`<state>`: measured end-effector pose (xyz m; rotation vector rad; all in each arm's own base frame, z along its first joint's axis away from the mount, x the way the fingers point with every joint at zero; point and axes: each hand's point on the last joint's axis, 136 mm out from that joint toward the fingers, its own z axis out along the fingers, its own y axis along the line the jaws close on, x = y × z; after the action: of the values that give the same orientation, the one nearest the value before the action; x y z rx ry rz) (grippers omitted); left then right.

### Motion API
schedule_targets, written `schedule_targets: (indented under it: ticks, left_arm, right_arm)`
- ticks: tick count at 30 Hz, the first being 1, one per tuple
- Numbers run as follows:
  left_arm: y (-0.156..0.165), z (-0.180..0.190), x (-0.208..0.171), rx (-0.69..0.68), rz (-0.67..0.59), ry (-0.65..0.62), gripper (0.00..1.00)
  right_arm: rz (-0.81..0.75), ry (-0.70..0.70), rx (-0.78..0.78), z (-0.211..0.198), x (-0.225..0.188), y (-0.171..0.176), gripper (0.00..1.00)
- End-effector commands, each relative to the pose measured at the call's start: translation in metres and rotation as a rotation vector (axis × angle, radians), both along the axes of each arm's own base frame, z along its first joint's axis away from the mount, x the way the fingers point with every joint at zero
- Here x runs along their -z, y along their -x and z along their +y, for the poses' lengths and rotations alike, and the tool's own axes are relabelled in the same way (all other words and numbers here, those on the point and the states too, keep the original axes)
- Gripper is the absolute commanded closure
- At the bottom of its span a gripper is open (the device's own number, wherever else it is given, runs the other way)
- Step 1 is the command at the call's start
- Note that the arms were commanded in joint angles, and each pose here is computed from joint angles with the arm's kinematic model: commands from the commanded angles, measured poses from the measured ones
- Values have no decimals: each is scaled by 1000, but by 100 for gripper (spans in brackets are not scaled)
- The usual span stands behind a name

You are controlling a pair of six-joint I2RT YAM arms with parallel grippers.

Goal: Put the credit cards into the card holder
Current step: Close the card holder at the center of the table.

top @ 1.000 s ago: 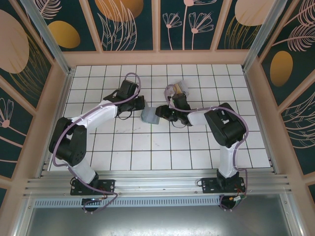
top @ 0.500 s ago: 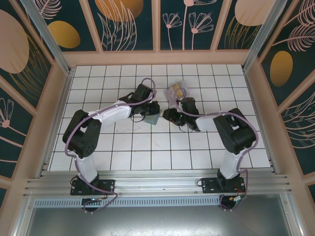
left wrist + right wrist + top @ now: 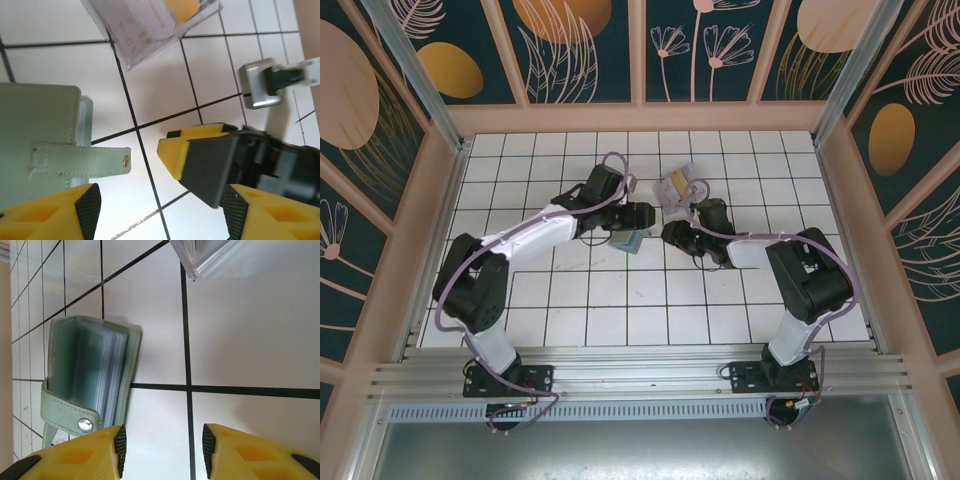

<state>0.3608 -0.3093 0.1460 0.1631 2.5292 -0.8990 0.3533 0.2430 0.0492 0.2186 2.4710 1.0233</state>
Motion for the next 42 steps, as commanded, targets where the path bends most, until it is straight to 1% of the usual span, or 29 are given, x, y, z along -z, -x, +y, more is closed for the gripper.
schedule_targets:
  ticks: [1,3,5,7,8,9,12,17,22,25,28,33,37,39,42]
  left_arm:
    - [-11,37,-26,-91,-80,-59,35]
    - [-19,62,-10,-153,-60,-119,42]
    - [-22,75,8,-179,-41,-169,49]
    - [-23,74,22,-161,-28,-189,59]
    - [-24,71,32,-146,-11,-193,60]
    - [-25,69,46,-130,16,-209,60]
    - [-32,64,68,-106,53,-237,61]
    - [-35,53,84,-78,87,-225,63]
    - [-24,40,113,-34,135,-249,60]
    - [-18,36,127,-21,159,-273,60]
    - [-11,35,133,-27,169,-278,61]
    - [1,35,140,-34,189,-233,69]
    - [13,35,154,-40,217,-211,70]
    - [17,35,158,-42,223,-206,70]
    - [20,32,161,-42,224,-184,70]
  right_arm:
    - [-4,26,-33,3,2,-2,54]
    - [3,33,-47,7,5,-3,54]
    - [4,26,-57,10,6,-4,54]
    - [2,24,-63,14,6,-4,54]
    - [-2,24,-63,15,6,-5,54]
    - [-3,20,-64,16,6,-6,54]
    - [-1,16,-71,19,6,-9,54]
    - [18,22,-91,25,13,-13,54]
    - [17,12,-99,33,12,-21,53]
    - [30,0,-103,39,13,-26,51]
    - [57,-16,-124,50,15,-32,48]
    - [117,17,-103,62,27,-42,45]
    - [149,51,-97,72,34,-41,45]
    - [153,25,-111,81,33,-35,45]
    - [156,-75,-139,97,22,-27,45]
